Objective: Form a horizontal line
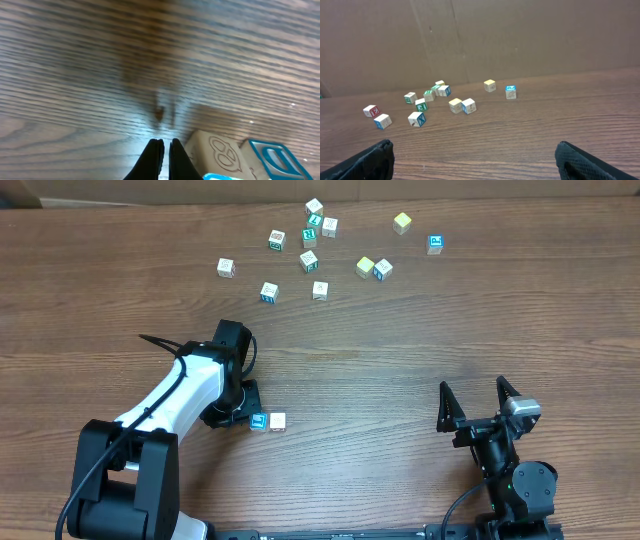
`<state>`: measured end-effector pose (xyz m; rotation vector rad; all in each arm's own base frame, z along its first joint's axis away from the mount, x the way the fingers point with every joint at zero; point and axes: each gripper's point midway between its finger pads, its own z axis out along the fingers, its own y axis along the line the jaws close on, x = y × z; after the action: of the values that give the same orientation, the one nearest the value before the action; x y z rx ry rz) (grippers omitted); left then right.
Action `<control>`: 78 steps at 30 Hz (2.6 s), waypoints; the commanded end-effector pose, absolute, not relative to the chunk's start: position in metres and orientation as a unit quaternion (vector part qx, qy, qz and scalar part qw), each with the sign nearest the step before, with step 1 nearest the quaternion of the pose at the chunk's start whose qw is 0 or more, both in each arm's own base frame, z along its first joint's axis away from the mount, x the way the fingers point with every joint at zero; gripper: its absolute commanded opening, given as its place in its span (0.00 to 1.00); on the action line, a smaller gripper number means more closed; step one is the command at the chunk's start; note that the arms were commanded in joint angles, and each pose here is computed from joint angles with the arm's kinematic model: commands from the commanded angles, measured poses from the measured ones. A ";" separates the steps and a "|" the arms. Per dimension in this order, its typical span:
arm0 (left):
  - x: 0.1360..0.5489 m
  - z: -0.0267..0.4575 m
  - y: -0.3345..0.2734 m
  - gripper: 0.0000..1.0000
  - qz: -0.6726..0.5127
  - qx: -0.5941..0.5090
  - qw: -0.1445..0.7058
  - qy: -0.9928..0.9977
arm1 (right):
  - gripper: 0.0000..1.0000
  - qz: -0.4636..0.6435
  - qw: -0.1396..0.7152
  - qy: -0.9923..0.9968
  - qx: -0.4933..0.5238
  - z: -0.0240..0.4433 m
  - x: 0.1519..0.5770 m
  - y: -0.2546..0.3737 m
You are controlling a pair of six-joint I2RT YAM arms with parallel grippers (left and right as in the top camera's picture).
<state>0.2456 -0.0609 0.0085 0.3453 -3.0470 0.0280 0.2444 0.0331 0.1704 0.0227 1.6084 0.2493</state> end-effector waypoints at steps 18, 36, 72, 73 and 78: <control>0.252 0.014 -0.069 0.04 0.034 0.120 0.033 -0.992 | 1.00 0.109 0.687 0.718 0.007 0.168 0.245 0.034; 0.260 0.015 -0.077 0.04 0.059 0.119 0.020 -0.991 | 1.00 0.109 0.687 0.718 0.007 0.168 0.245 0.034; 0.335 0.026 0.059 0.13 -0.058 0.296 -0.156 -0.941 | 1.00 0.109 0.687 0.718 0.007 0.168 0.245 0.034; 0.339 0.027 0.065 0.14 -0.057 0.305 -0.166 -0.936 | 1.00 0.109 0.687 0.718 0.007 0.168 0.245 0.034; 0.365 0.041 0.101 0.27 -0.052 0.344 -0.235 -0.907 | 1.00 0.109 0.687 0.718 0.007 0.168 0.245 0.034</control>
<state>0.3539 0.0815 0.0293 1.1774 -3.3470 -0.1589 0.2444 0.0331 0.1704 0.0227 1.6084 0.2493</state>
